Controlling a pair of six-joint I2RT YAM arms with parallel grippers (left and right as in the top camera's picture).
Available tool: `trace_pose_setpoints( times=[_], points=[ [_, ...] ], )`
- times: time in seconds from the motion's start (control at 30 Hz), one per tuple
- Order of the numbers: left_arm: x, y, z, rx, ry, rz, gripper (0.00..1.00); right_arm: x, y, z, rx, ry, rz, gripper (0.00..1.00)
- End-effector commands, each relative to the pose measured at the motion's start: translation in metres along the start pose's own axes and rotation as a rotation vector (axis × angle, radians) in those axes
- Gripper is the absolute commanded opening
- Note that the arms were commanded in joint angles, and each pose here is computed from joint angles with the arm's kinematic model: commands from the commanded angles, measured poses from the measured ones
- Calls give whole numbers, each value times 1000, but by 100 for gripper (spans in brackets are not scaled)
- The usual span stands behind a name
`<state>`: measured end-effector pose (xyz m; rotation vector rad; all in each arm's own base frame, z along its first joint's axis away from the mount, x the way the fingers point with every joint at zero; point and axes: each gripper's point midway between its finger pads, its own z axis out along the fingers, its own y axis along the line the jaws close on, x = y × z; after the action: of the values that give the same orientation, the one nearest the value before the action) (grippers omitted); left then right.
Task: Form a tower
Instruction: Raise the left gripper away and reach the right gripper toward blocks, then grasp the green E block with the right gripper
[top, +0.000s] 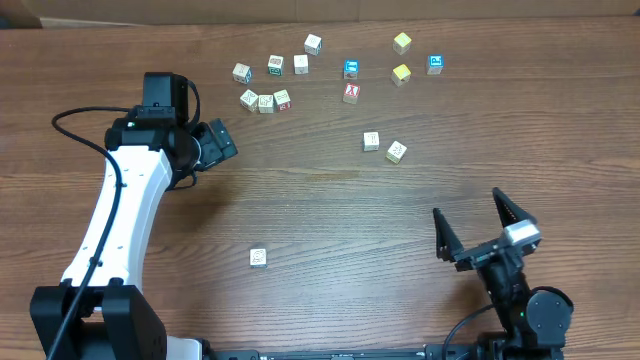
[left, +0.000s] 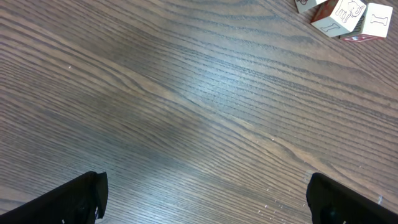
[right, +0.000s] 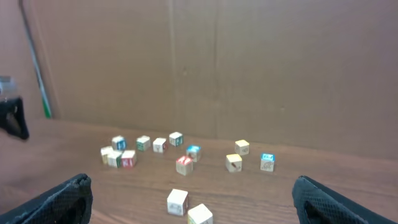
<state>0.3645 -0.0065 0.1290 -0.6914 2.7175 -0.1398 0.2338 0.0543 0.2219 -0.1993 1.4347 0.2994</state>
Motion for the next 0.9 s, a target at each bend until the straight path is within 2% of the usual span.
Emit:
trace_pose_setpoints(
  times=[0.0, 0.23, 0.43, 0.53, 0.63, 0.8, 0.87],
  points=[
    [-3, -4, -4, 20, -6, 15, 100, -72, 0, -3, 33, -94, 39, 100],
    [-3, -4, -4, 20, -6, 16, 100, -117, -1, 30, 29, 132, 108, 100],
    [-3, -4, -4, 20, -6, 15, 100, -123, -15, 79, 55, 421, 198, 100],
    [-3, -4, -4, 20, -6, 16, 100, -104, -24, 104, 75, 596, 253, 100],
    [-3, -4, -4, 20, -6, 16, 100, -79, -32, 129, 75, 707, 293, 100],
    [-3, -4, -4, 20, -6, 16, 99, -15, -22, 156, -40, 874, 411, 100],
    [-3, -4, -4, 20, -6, 16, 99, 13, -20, 161, -56, 950, 457, 75]
  ],
)
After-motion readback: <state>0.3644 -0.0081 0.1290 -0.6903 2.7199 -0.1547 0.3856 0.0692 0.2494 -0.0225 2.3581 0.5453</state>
